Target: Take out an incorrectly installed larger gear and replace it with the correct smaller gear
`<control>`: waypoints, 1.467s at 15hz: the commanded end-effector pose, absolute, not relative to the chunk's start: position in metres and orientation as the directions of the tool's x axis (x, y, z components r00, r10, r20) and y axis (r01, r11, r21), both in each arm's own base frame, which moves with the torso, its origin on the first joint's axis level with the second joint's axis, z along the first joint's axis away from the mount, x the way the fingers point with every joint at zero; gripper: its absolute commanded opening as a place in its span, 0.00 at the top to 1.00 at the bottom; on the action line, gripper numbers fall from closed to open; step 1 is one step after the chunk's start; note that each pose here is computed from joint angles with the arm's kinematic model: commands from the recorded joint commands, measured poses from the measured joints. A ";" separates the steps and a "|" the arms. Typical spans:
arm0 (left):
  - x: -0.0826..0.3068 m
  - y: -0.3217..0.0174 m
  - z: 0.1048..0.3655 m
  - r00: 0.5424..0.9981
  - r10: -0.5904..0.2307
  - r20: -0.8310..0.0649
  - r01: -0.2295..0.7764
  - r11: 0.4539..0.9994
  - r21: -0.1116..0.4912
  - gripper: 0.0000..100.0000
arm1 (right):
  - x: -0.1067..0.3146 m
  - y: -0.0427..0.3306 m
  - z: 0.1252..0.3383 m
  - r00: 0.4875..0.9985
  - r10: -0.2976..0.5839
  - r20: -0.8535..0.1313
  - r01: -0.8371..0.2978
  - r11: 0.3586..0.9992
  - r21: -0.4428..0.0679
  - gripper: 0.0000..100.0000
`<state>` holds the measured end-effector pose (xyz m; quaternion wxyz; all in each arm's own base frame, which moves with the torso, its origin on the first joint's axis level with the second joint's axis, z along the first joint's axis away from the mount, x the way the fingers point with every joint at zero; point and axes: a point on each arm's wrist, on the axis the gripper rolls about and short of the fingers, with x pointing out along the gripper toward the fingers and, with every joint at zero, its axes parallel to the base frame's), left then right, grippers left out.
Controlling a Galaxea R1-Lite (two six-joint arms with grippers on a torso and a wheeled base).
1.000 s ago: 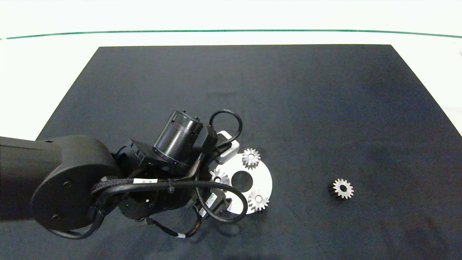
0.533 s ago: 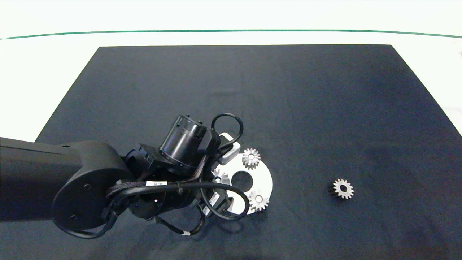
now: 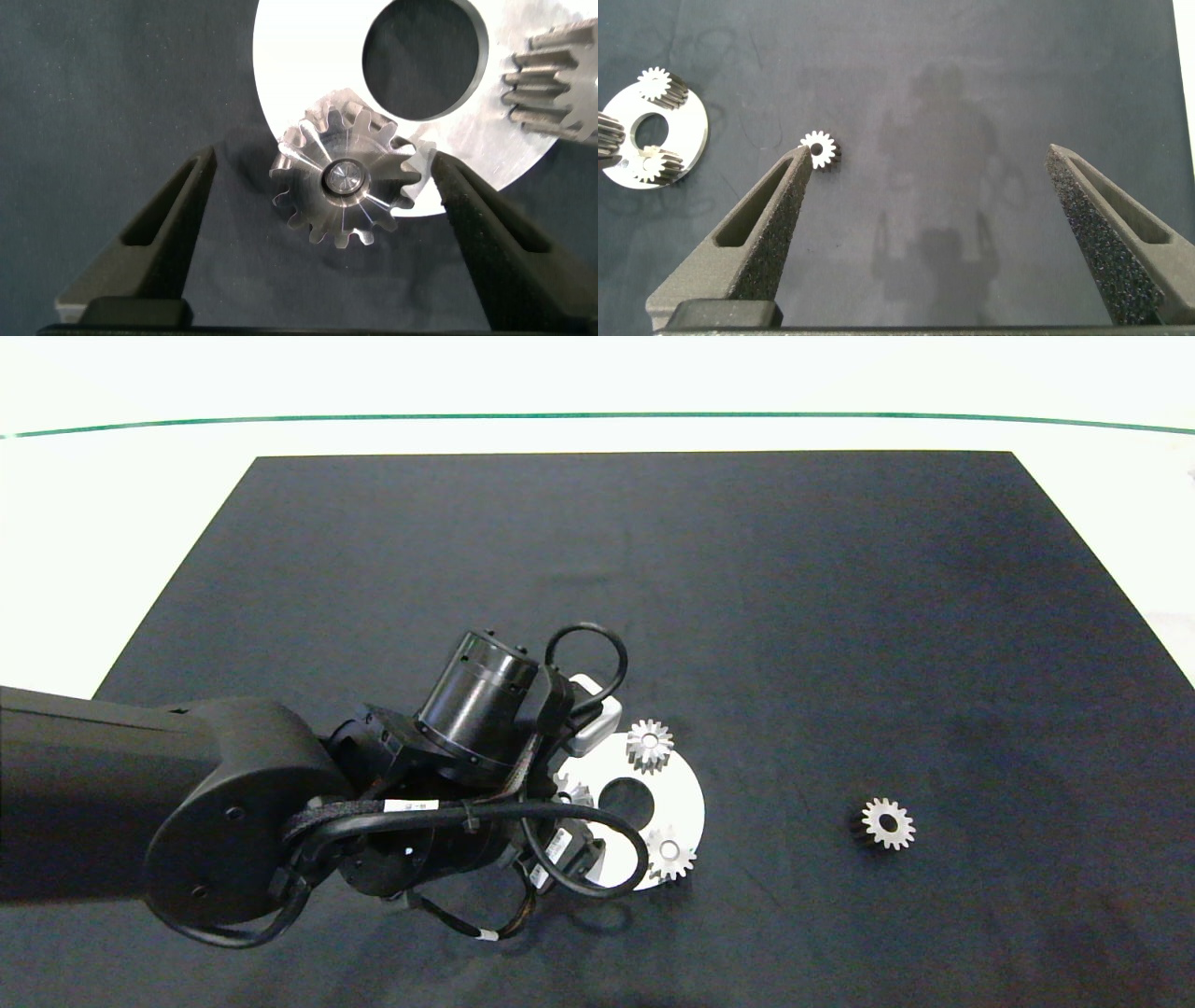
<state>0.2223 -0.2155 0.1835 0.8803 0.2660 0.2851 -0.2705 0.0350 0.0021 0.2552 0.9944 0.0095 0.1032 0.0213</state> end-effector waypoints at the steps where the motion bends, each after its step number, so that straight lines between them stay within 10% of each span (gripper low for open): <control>1: 0.222 -0.216 0.185 0.693 -0.326 -0.643 0.620 0.725 0.300 0.11 | 0.035 0.002 0.255 0.978 0.044 -0.205 -0.040 0.999 0.023 0.00; 22: 0.221 -0.221 0.181 0.683 -0.329 -0.652 0.610 0.747 0.263 0.55 | 0.035 0.002 0.255 0.978 0.044 -0.205 -0.040 0.999 0.023 0.00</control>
